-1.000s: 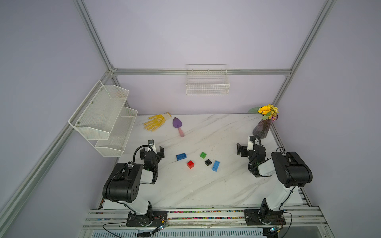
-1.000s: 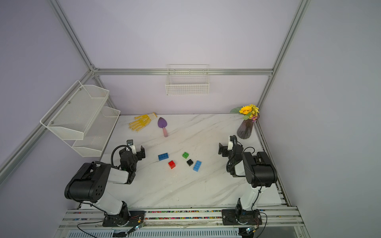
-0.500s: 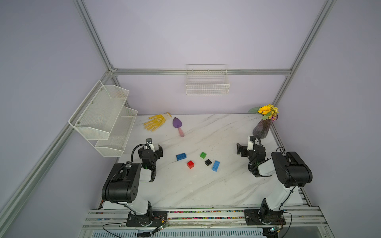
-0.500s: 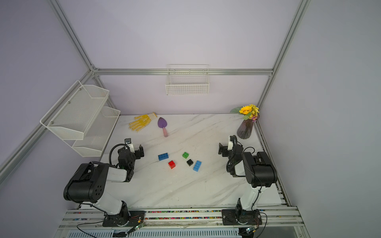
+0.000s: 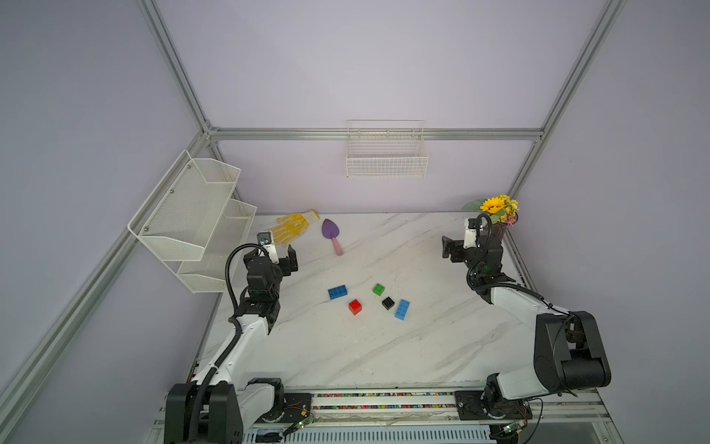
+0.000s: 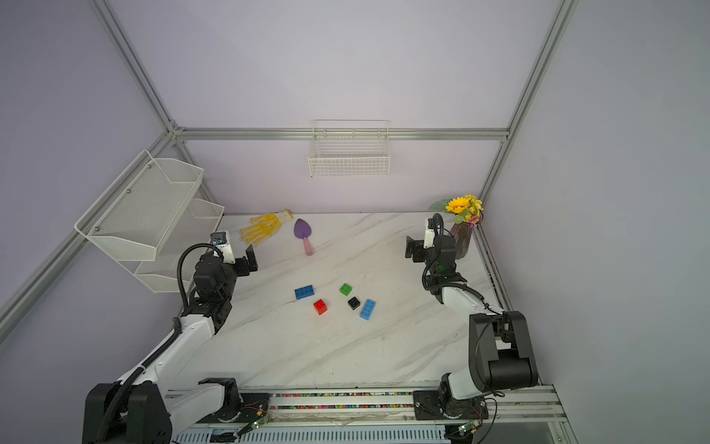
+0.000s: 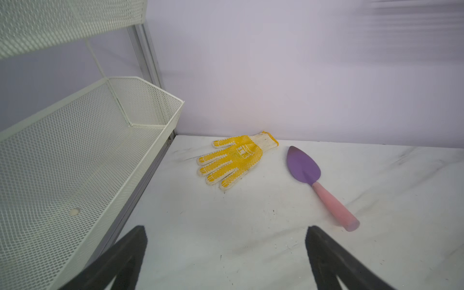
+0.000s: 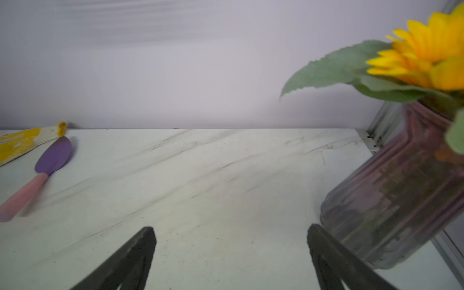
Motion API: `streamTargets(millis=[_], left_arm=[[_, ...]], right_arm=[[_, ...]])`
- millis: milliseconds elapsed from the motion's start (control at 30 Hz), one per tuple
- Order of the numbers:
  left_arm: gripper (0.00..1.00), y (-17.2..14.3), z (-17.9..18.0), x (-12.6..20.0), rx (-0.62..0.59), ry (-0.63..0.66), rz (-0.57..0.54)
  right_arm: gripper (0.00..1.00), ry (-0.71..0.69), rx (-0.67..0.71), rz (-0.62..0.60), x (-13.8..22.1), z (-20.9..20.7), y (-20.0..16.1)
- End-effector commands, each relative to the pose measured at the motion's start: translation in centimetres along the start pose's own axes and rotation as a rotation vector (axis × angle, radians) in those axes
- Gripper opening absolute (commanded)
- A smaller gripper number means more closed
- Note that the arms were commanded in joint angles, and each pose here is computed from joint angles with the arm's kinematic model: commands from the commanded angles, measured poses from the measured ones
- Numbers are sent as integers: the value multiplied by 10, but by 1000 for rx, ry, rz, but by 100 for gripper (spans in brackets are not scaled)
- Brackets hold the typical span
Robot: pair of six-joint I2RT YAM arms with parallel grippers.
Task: Assemble the letter f with lego
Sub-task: Pick up the lego brick from the center of the board.
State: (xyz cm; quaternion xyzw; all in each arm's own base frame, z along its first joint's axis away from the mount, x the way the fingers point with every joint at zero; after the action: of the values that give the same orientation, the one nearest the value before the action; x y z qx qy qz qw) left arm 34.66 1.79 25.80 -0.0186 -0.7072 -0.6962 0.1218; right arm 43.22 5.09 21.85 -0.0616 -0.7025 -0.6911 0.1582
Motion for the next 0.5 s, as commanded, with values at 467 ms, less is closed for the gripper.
streamTargets(millis=[467], left_arm=[[100,-37,-62,191,0,-667,69]], right_arm=[[97,375,249,705,48,243,-90]])
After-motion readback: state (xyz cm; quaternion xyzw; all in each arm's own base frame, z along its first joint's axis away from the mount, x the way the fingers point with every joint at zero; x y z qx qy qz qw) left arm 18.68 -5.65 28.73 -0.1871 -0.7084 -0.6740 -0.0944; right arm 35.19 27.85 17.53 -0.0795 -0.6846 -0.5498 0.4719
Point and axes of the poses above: each gripper's point midway between its finger pads, its own x axis back along the fingers, its own z axis along the line the jaws close on, y = z × x, the point moved 3 cm from there along x, back along the fingers, and after that the axes turned 3 degrees about x, right-handed, at the moved point
